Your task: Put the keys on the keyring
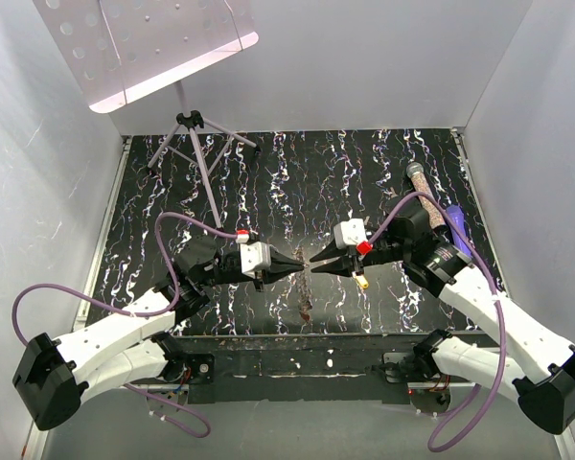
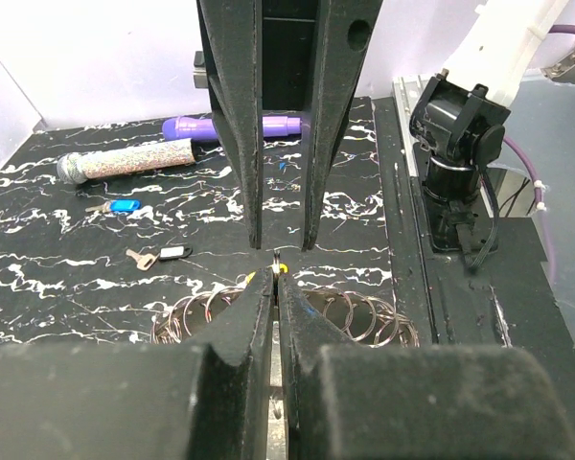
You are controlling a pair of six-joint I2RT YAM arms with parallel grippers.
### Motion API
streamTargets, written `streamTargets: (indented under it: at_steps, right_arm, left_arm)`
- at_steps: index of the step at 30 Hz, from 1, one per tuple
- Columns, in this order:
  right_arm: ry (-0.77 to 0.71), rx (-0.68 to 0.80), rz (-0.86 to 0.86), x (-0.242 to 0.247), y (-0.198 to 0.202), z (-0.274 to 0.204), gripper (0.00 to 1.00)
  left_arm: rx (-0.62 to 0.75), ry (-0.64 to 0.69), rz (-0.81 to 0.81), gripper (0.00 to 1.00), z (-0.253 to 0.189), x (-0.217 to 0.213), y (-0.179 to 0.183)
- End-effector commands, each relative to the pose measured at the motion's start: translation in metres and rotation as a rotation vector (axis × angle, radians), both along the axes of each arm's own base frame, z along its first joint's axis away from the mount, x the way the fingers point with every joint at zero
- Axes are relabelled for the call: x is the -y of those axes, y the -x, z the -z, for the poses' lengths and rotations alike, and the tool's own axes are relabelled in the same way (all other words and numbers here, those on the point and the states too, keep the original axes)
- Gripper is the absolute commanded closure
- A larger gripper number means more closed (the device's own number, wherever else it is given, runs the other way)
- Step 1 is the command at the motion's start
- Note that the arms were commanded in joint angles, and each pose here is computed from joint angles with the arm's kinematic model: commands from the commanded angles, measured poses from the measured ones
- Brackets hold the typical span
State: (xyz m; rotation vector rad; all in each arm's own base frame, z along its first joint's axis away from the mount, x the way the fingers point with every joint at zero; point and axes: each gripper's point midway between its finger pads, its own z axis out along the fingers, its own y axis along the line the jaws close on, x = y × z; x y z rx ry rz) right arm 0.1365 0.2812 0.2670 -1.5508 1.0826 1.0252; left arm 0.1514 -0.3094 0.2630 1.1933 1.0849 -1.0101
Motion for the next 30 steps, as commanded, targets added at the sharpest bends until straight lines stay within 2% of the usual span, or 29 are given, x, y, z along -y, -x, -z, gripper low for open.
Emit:
streamTargets:
  at_steps: [1,8,19,30]
  right_arm:
    - [-0.035,0.013,-0.009,-0.006,0.000,-0.006,0.69]
    - [-0.041,-0.013,-0.007,-0.010,-0.001,-0.005,0.71]
    - [-0.051,-0.021,-0.028,-0.014,0.003,-0.010,0.82]
    - [-0.038,-0.026,-0.018,-0.015,0.002,-0.005,0.81]
  left_arm:
    - [0.061,0.075,-0.017,1.00,-0.022,-0.002,-0.002]
    - [0.059,0.093,-0.012,1.00,-0.024,-0.002,0.000]
    - [0.052,0.142,-0.021,1.00,-0.030,-0.004,0.001]
    - [0.054,0.177,-0.027,1.00,-0.035,-0.007,0.002]
